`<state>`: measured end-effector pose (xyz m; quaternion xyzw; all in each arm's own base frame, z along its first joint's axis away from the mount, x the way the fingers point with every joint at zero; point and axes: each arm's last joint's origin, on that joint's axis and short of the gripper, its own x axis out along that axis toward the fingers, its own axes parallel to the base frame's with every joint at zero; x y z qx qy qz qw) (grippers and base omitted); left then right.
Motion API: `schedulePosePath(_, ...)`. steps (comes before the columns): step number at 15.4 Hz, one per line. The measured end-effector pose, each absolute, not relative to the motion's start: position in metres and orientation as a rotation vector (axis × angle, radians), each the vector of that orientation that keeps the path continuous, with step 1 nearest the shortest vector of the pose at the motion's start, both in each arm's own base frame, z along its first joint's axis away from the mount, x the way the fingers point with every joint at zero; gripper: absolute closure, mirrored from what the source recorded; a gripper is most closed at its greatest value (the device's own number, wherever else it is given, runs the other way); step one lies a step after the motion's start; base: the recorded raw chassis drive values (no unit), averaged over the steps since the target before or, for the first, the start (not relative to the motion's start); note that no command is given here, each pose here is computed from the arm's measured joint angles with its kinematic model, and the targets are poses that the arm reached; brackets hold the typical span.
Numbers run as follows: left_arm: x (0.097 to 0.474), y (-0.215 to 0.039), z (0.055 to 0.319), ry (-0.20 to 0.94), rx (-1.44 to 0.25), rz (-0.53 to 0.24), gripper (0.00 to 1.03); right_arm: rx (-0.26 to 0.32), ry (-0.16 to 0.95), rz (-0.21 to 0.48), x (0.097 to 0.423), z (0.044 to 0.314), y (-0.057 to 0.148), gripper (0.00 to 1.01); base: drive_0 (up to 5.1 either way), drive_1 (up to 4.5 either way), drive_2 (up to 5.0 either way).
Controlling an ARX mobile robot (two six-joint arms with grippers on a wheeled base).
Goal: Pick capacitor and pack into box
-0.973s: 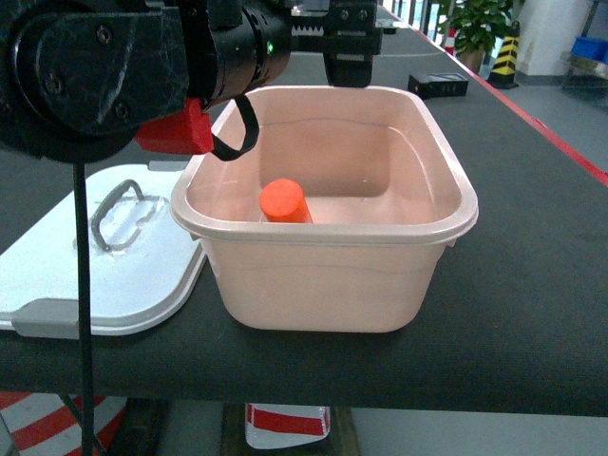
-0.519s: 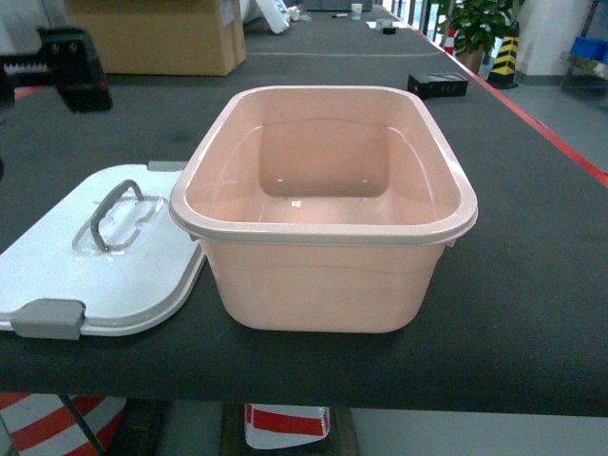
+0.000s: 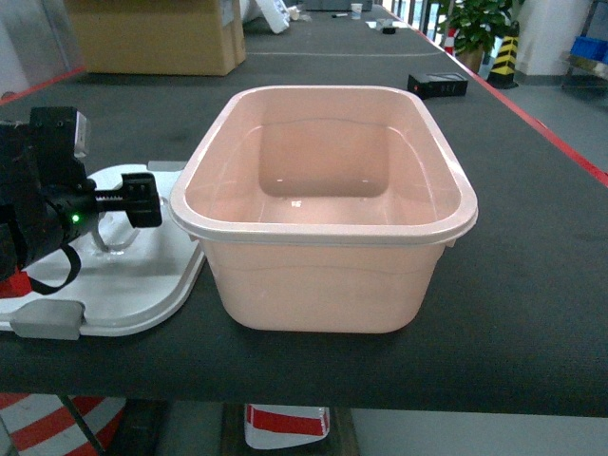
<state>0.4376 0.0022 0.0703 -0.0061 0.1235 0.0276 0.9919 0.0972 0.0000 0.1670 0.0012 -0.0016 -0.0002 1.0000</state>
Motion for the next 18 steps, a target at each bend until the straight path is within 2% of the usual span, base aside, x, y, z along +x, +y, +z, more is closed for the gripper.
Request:
schedulePosePath(4,0.437,-0.002,0.065,0.271,-0.010,0.029,0.51,0.002,-0.004,0.000,0.097,0.167,0.000,0.03,0.0,0.00,0.0)
schedulePosePath(8,0.435,0.000,0.063,0.289,-0.011,0.039,0.97,0.002,-0.003,-0.001,0.097,0.167,0.000,0.03,0.0,0.00,0.0)
schedulePosePath(9,0.433,0.002,0.063,0.293,-0.011,0.045,1.01,0.002,-0.003,-0.001,0.097,0.167,0.000,0.03,0.0,0.00,0.0)
schedulePosePath(11,0.425,0.002,0.074,0.295,-0.013,0.058,1.01,0.002,-0.004,0.000,0.097,0.167,0.000,0.03,0.0,0.00,0.0)
schedulePosePath(14,0.422,0.003,0.114,0.241,-0.012,0.106,1.01,0.002,-0.003,0.000,0.097,0.167,0.000,0.03,0.0,0.00,0.0)
schedulePosePath(18,0.405,-0.003,0.236,0.017,-0.031,0.160,1.01,0.002,-0.004,-0.001,0.097,0.167,0.000,0.03,0.0,0.00,0.0)
